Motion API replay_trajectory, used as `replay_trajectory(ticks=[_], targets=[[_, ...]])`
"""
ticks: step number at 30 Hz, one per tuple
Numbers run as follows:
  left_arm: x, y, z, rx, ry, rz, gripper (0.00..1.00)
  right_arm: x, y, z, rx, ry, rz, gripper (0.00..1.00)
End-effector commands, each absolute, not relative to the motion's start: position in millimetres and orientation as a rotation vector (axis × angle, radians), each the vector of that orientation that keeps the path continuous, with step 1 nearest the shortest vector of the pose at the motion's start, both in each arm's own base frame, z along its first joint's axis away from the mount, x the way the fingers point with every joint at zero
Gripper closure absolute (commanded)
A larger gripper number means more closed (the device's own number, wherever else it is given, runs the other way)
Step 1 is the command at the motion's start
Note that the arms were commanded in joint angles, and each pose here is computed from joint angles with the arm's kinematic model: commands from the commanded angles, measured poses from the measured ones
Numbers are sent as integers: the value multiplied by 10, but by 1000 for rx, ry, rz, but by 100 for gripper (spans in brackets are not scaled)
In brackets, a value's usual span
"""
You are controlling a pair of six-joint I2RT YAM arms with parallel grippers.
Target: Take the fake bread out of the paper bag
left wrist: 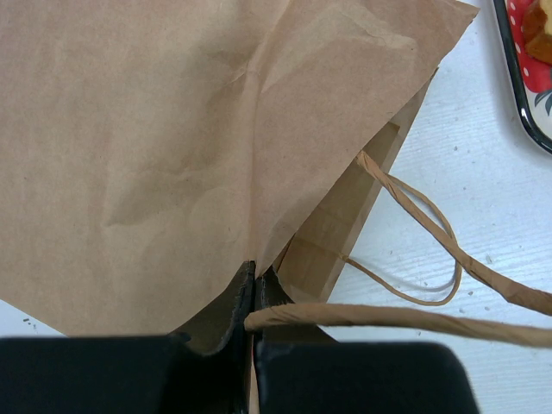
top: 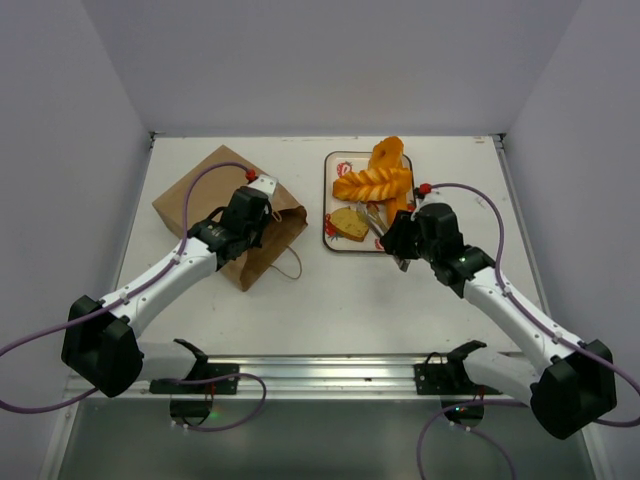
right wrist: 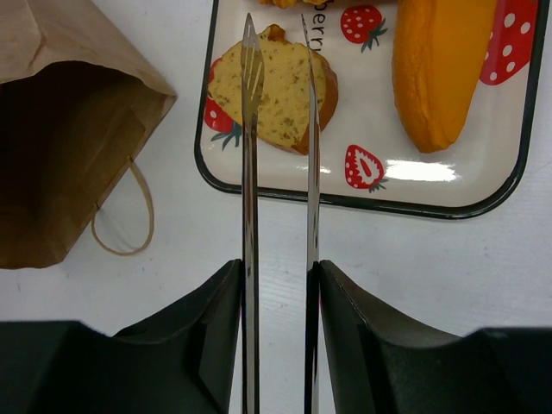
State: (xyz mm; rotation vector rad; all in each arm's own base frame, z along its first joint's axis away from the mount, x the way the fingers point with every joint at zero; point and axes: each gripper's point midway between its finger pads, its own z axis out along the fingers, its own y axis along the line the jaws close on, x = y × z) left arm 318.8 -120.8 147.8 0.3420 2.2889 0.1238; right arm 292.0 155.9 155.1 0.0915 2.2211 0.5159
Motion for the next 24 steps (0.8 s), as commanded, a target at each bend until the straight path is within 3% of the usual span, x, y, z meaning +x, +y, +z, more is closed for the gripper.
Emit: replay_trajectory(ticks=[1,24], targets=[[3211,-1238,1598,334,2262,92,100,2977,1502,1706,95,2163,487,57],[3214,-1235,1621,335,2258,91,100,2755,1604,1804,22,2137,600,60]])
